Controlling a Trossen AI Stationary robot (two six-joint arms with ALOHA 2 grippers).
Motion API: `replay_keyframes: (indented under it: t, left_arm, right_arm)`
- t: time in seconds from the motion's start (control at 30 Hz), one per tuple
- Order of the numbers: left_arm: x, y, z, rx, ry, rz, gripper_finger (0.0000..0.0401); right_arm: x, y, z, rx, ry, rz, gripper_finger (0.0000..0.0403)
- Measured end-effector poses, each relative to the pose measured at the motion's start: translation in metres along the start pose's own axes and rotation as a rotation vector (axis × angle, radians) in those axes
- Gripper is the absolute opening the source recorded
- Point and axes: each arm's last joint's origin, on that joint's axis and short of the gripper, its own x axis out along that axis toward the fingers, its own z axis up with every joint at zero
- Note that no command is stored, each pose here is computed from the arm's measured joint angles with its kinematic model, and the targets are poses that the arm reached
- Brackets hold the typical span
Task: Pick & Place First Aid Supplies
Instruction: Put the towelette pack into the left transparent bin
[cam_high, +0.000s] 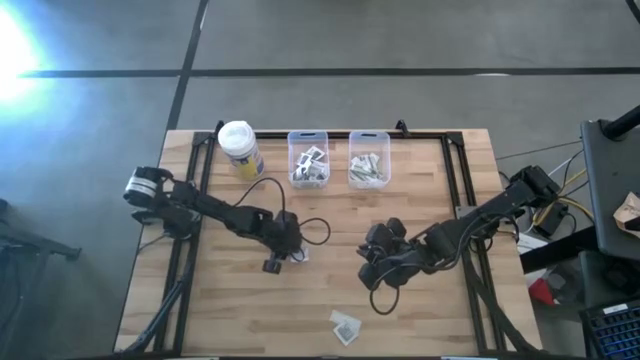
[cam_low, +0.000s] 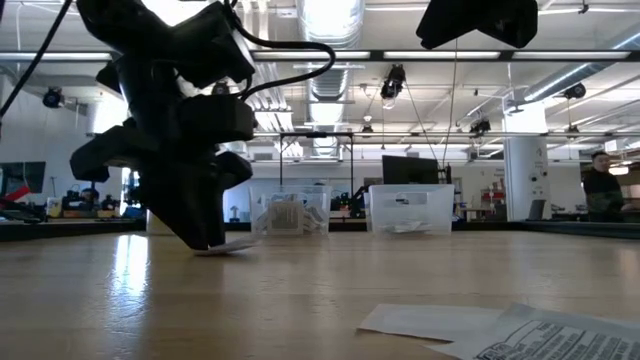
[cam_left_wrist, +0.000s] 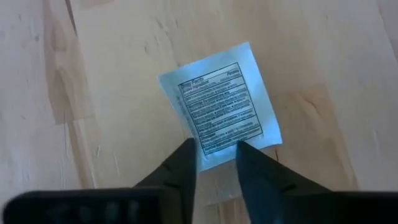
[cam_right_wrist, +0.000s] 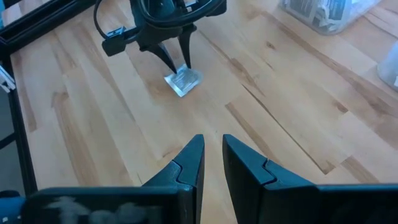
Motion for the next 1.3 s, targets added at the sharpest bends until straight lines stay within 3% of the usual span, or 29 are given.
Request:
replay_keyframes:
  t: [0.23,0.57,0.8,1.03,1.3]
  left_arm:
    - [-0.002,0.001,0.004,0.012,-0.009,0.015,0.0042]
    - [-0.019,0.001,0.009,0.051,-0.057,0.040,0.0009]
    - [-0.044,0.009,0.014,0.090,-0.122,0.223,0.0002]
    - [-0.080,0.037,0.014,0.023,-0.231,0.317,0.0001]
    - [-0.125,0.094,0.003,-0.125,-0.372,0.513,0.0000]
  right_arm:
    - [0.000,0.000,0.000,0.003,0.000,0.000,0.0056]
    - [0.000,0.000,0.000,0.011,0.002,0.002,0.0057]
    - [-0.001,0.002,-0.002,0.010,0.012,0.019,0.0057]
    - [-0.007,0.008,-0.009,-0.006,0.017,0.051,0.0057]
    - [-0.003,0.015,-0.020,-0.019,0.035,0.053,0.0057]
